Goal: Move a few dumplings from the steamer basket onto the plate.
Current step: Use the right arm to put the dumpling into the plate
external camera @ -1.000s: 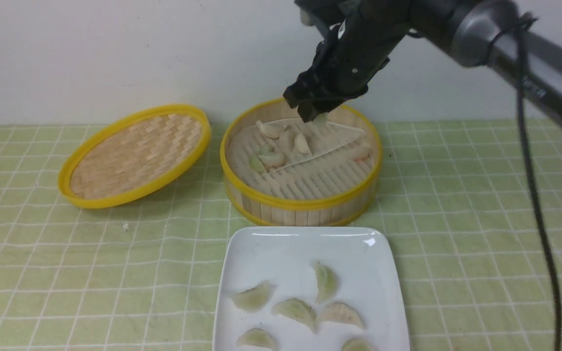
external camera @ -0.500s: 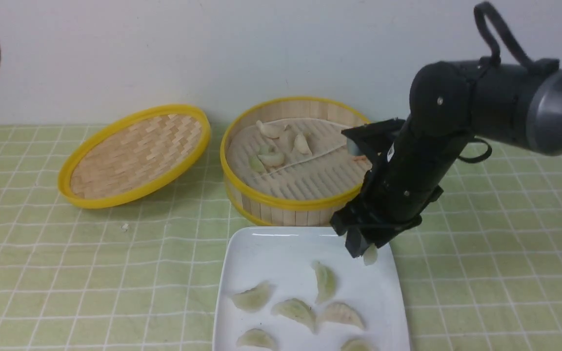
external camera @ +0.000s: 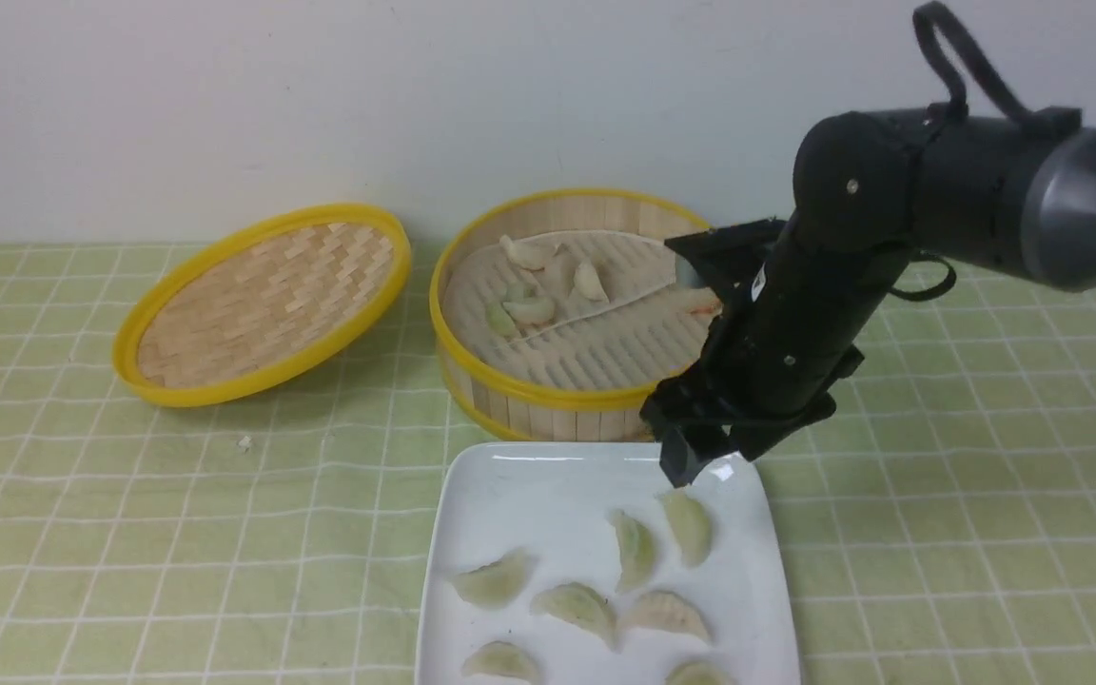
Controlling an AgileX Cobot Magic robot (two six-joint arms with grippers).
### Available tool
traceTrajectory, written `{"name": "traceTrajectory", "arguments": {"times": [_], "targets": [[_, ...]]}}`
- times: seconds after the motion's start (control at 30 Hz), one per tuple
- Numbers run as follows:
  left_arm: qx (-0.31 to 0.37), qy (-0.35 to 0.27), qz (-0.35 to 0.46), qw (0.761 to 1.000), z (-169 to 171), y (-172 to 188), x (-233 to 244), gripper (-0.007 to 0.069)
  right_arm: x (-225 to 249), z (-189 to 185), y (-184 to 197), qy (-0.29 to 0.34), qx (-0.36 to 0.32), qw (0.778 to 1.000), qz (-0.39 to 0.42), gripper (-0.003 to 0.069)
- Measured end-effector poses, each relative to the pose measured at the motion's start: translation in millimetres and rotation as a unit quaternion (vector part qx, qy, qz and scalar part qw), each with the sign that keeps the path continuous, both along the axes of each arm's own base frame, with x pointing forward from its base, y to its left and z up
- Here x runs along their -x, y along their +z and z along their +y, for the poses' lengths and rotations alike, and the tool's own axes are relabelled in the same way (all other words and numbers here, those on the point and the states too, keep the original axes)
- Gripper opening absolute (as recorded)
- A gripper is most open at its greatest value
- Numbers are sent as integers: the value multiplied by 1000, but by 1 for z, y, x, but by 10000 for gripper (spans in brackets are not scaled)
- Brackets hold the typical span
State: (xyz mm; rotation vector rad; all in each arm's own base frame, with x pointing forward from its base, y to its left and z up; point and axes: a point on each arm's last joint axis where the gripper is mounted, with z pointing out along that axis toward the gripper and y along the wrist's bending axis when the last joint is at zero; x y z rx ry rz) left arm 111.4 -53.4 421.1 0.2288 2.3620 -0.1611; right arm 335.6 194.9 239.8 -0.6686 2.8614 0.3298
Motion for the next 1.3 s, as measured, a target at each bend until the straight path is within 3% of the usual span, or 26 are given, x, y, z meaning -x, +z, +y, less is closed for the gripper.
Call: {"name": "traceTrajectory", "arguments": {"times": [0.1, 0.17, 0.3, 0.4, 0.5, 0.63, 0.7, 0.8, 0.87, 0.93, 1.3], "targets": [[0, 0, 0, 1000, 0, 0, 0, -6, 20, -12, 51, -3, -18, 999, -45, 347], [0, 0, 0, 1000, 0, 0, 0, -6, 41, -25, 95, -13, -39, 994, -99, 232], [12, -6, -22, 1000, -2, 3, -3, -6, 90, -55, 163, -33, -86, 974, -206, 69], [24, -12, -40, 999, -4, 6, -5, -6, 127, -77, 191, -46, -113, 954, -273, 15], [41, -20, -65, 997, -8, 10, -7, -6, 188, -115, 212, -68, -155, 910, -379, -10], [59, -29, -85, 994, -11, 14, -9, -6, 244, -149, 197, -84, -195, 856, -471, -13], [68, -33, -94, 993, -12, 16, -10, -6, 282, -171, 178, -87, -224, 803, -546, -14], [71, -35, -100, 992, -13, 16, -10, -6, 304, -184, 149, -90, -238, 772, -583, -15], [71, -35, -100, 992, -14, 16, -11, -6, 327, -198, 118, -109, -265, 735, -614, -15], [70, -35, -98, 992, -15, 16, -12, -6, 333, -203, 105, -124, -275, 719, -626, -15], [76, -45, -113, 990, -7, -12, 0, -6, 325, -207, 86, -162, -264, 722, -619, -15]]}}
